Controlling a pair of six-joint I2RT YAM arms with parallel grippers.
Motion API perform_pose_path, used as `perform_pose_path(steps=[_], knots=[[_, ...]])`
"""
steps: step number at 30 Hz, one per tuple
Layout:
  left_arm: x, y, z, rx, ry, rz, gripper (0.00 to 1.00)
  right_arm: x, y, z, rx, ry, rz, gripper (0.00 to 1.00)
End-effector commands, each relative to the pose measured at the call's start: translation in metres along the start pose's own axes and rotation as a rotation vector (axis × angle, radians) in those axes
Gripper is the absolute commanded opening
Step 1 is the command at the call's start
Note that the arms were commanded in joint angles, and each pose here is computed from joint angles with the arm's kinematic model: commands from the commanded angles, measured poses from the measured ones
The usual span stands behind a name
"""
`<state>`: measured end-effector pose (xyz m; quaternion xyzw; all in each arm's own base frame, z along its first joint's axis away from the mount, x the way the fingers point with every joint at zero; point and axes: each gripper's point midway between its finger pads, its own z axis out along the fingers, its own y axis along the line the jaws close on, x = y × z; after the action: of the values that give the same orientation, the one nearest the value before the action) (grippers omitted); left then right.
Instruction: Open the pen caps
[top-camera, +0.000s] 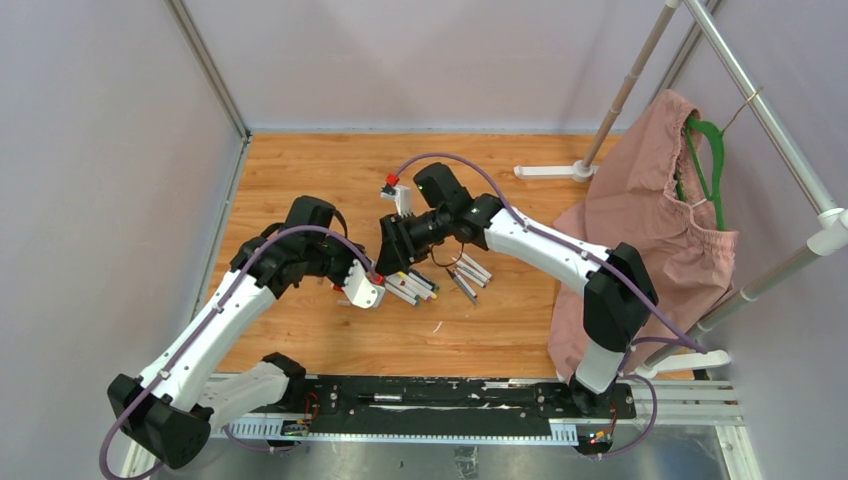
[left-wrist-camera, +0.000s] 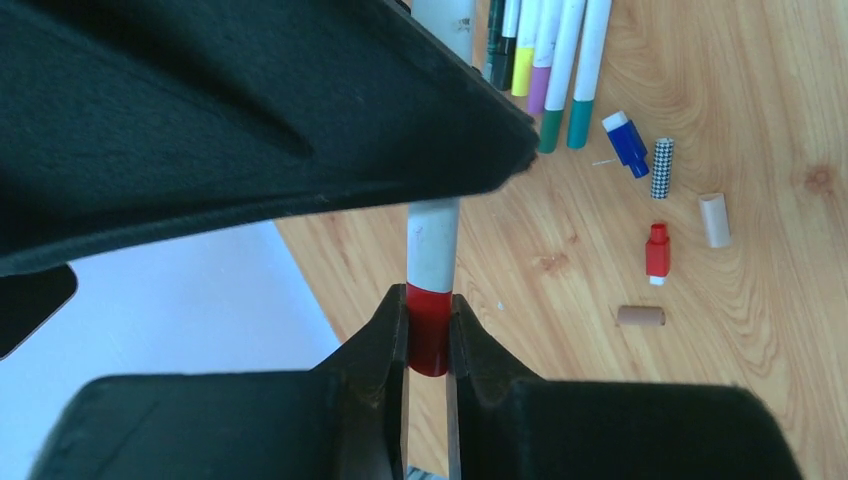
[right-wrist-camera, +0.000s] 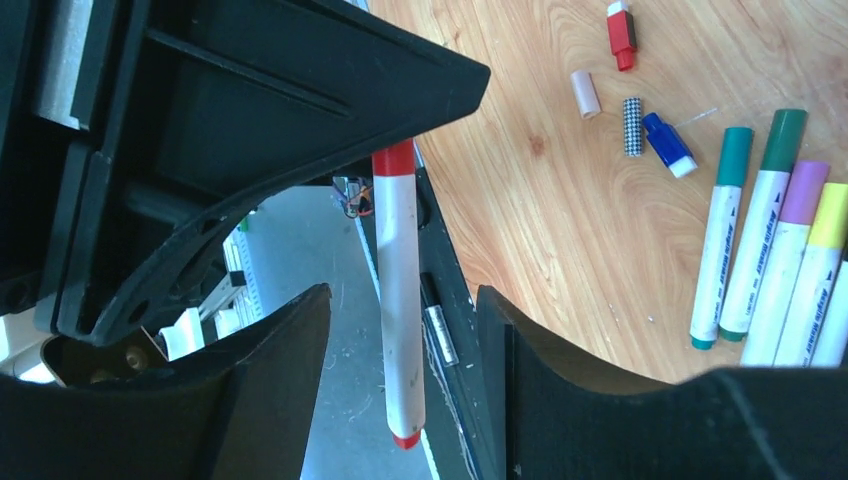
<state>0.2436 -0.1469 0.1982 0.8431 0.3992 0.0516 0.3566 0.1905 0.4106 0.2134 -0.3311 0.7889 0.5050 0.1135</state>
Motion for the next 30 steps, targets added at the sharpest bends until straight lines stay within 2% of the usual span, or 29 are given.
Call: perform_pose_path(steps=[1,2,4,7,9,18,30], knots=[[-0.006,0.013,-0.008,-0.039,-0.016,-0.029,0.00,-0.007,0.005,0.013,-0.027,-0.033,0.022,0.60],[-0.006,0.013,-0.008,-0.041,-0.015,-0.033,0.00,-0.008,0.006,0.015,-0.037,-0.042,0.030,0.56],[-0.006,0.013,-0.009,-0.042,-0.010,-0.039,0.00,-0.010,0.006,0.019,-0.059,-0.051,0.042,0.44],[-0.005,0.012,-0.011,-0.046,-0.002,-0.040,0.00,-0.010,0.006,0.020,-0.076,-0.054,0.061,0.14],[-0.004,0.012,-0.012,-0.048,0.005,-0.034,0.00,-0.010,0.002,0.018,-0.071,-0.059,0.068,0.01],[0.018,0.005,-0.007,-0.005,0.112,-0.054,0.00,0.013,-0.017,0.007,-0.075,-0.045,0.121,0.00],[0.054,0.000,-0.002,0.010,0.252,-0.068,0.00,0.083,-0.023,-0.011,-0.051,0.024,0.171,0.00]])
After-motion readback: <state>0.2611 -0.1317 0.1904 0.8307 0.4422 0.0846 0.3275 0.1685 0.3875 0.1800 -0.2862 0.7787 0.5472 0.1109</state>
